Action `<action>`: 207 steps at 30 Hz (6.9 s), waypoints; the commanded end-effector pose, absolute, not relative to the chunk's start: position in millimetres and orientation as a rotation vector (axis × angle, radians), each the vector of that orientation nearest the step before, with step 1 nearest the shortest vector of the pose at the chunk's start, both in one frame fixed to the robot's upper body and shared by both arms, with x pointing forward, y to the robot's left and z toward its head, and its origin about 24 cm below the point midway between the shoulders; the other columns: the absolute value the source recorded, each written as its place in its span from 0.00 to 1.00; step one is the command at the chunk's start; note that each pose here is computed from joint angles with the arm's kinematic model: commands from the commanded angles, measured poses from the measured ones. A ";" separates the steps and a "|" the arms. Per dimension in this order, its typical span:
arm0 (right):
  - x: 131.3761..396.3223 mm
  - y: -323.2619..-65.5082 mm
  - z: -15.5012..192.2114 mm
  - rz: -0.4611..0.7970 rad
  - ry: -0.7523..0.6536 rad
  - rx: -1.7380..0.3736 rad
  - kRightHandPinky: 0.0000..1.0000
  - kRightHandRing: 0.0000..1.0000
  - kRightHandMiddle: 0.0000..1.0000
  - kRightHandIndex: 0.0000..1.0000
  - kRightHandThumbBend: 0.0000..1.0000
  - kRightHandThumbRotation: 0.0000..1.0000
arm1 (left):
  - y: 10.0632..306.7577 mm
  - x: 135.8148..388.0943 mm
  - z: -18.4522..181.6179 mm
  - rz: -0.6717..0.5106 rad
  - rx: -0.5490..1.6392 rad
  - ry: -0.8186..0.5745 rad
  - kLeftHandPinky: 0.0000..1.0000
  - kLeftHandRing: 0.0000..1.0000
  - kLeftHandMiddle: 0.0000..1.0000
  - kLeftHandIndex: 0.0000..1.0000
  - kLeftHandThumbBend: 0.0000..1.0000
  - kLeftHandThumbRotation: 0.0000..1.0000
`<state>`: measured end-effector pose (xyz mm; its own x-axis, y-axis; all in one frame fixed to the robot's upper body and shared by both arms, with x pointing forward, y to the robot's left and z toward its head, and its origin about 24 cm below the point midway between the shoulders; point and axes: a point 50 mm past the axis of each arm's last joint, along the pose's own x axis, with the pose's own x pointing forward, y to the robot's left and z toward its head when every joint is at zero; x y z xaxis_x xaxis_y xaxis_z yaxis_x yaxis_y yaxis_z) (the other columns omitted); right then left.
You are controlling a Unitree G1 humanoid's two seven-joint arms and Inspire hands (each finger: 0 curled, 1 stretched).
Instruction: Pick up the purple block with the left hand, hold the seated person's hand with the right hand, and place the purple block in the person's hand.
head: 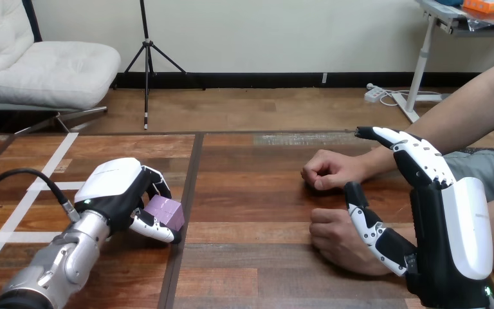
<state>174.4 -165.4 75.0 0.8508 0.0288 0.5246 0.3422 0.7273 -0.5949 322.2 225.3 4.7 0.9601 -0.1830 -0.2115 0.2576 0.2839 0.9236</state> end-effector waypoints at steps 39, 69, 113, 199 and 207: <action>180.3 -166.7 92.9 -0.204 -0.629 -0.759 0.86 0.82 0.78 0.75 0.36 0.00 | 220.1 322.7 12.0 -0.192 1.096 -0.055 0.39 0.43 0.47 0.47 0.57 0.08; 180.9 -168.7 93.3 -0.198 -0.616 -0.746 0.86 0.82 0.80 0.76 0.38 0.00 | 212.4 309.3 18.0 -0.045 0.260 -0.172 0.35 0.40 0.47 0.50 0.84 0.18; 182.7 -207.3 120.0 0.017 -0.281 -1.146 0.85 0.85 0.86 0.84 0.76 0.00 | 199.3 304.8 17.9 -0.065 0.130 -0.233 0.35 0.40 0.46 0.49 0.87 0.16; 251.6 -240.4 108.5 0.293 0.233 -1.663 0.82 0.82 0.81 0.79 0.87 0.03 | 201.3 302.9 18.9 -0.088 0.140 -0.246 0.34 0.40 0.46 0.49 0.86 0.14; 255.9 -238.5 104.0 0.317 0.259 -1.675 0.82 0.82 0.82 0.79 0.86 0.04 | 201.7 302.5 19.0 -0.087 0.148 -0.248 0.34 0.39 0.46 0.49 0.86 0.14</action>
